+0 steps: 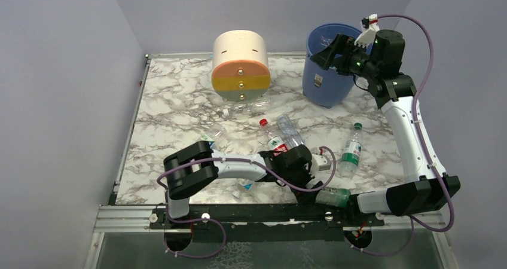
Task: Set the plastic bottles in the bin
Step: Pick up the plastic bottle at the center of the board.
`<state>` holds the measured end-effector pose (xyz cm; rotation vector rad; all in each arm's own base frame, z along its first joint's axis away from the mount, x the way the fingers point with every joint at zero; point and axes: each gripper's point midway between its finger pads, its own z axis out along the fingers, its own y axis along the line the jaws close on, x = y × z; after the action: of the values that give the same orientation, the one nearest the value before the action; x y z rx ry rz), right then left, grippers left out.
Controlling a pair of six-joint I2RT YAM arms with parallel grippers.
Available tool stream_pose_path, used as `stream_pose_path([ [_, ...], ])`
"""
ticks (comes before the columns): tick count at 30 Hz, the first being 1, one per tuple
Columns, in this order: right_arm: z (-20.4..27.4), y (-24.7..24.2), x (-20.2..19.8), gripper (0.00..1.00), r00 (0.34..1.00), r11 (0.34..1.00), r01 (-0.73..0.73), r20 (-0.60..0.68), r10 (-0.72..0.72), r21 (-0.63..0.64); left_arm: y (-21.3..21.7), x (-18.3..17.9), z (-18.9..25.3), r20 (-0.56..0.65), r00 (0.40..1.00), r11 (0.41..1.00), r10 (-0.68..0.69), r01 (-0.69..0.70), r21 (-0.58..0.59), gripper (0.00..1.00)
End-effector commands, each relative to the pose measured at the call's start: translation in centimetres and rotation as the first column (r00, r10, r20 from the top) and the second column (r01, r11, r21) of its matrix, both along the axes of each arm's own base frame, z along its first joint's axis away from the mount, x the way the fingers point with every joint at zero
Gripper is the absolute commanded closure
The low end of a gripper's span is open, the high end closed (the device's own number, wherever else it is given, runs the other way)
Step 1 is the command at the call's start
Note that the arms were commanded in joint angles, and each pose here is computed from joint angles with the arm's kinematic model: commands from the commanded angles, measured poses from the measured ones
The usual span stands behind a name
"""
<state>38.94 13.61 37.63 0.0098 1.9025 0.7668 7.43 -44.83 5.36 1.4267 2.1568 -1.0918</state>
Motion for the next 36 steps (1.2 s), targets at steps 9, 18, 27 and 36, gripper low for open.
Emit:
stream_pose_path([
  [9,0.8,0.6,-0.9,0.01,0.999,0.999,-0.035,0.021,0.034,0.026,0.5,-0.2,-1.6,0.032,0.999,0.999,0.031,-0.032,0.038,0.09],
  [18,0.7,0.7,-1.0,0.00,0.999,0.999,-0.042,0.016,0.041,0.035,0.9,0.4,-2.6,0.048,0.997,0.994,0.067,-0.071,0.081,0.30],
  [27,1.0,1.0,-1.1,0.00,0.999,0.997,-0.051,0.017,0.050,0.049,0.9,0.8,-0.8,0.066,0.994,0.993,0.090,-0.094,0.064,0.43],
  [36,1.6,1.0,-1.4,0.00,0.998,0.997,-0.054,0.026,0.053,0.051,1.6,2.1,3.0,0.142,0.981,0.990,0.135,-0.139,0.021,0.43],
])
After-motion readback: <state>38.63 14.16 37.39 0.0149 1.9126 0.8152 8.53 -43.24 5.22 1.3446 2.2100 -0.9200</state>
